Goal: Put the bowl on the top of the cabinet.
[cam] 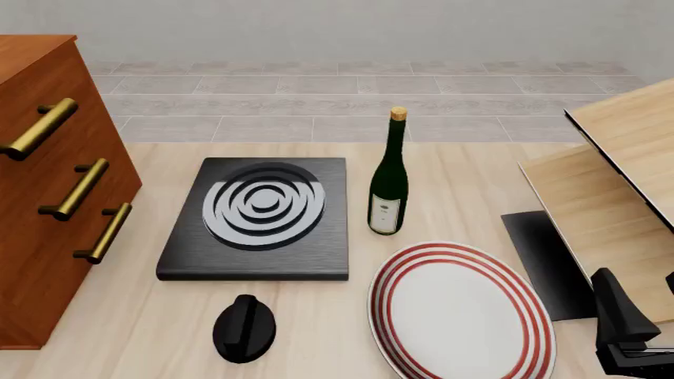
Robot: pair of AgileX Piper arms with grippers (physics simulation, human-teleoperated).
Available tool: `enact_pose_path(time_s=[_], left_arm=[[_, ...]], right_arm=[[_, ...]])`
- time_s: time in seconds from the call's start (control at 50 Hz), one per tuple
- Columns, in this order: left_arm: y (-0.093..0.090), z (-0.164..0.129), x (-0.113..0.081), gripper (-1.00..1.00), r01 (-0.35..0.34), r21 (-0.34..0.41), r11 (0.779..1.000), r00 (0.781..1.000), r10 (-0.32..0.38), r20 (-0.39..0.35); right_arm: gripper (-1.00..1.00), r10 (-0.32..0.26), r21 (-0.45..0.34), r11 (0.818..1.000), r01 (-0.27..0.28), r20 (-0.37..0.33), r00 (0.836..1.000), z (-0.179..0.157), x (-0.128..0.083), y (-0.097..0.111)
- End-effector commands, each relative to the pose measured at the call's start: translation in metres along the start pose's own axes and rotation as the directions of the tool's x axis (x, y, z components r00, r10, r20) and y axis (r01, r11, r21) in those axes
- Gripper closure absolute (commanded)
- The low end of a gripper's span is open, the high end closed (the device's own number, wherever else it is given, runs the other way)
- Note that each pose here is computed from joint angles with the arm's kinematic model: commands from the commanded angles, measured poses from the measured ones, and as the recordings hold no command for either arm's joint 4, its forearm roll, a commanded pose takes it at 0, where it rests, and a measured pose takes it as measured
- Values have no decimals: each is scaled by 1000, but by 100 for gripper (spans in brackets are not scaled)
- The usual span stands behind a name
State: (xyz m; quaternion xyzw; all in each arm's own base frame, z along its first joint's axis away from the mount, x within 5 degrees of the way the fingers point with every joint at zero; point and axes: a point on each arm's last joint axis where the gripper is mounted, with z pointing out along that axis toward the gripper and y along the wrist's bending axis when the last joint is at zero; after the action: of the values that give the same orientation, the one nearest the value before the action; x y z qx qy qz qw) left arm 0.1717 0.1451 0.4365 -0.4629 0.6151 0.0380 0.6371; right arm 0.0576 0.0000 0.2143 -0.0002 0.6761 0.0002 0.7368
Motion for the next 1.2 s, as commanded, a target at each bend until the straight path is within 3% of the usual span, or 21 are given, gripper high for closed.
enact_pose_path(time_s=[0.02, 0.52, 1.02, 1.04, 1.2], left_arm=[[1, 4, 2, 100, 13, -3, 1000, 1000, -13, -10], [13, 26, 8, 100, -9, -47, 999, 999, 7, -33], [22, 20, -1, 100, -164, -74, 984, 986, 166, 20], [22, 19, -1, -100, -164, -71, 984, 986, 166, 24], [24, 18, -1, -100, -175, -76, 982, 984, 177, 32]], right_arm=[[-100, 0, 0, 1000, 0, 0, 1000, 0, 0, 0], [-100, 0, 0, 1000, 0, 0, 1000, 0, 0, 0], [-100, 0, 0, 1000, 0, 0, 1000, 0, 0, 0], [-100, 0, 0, 1000, 0, 0, 1000, 0, 0, 0], [-100, 0, 0, 1000, 0, 0, 1000, 0, 0, 0]])
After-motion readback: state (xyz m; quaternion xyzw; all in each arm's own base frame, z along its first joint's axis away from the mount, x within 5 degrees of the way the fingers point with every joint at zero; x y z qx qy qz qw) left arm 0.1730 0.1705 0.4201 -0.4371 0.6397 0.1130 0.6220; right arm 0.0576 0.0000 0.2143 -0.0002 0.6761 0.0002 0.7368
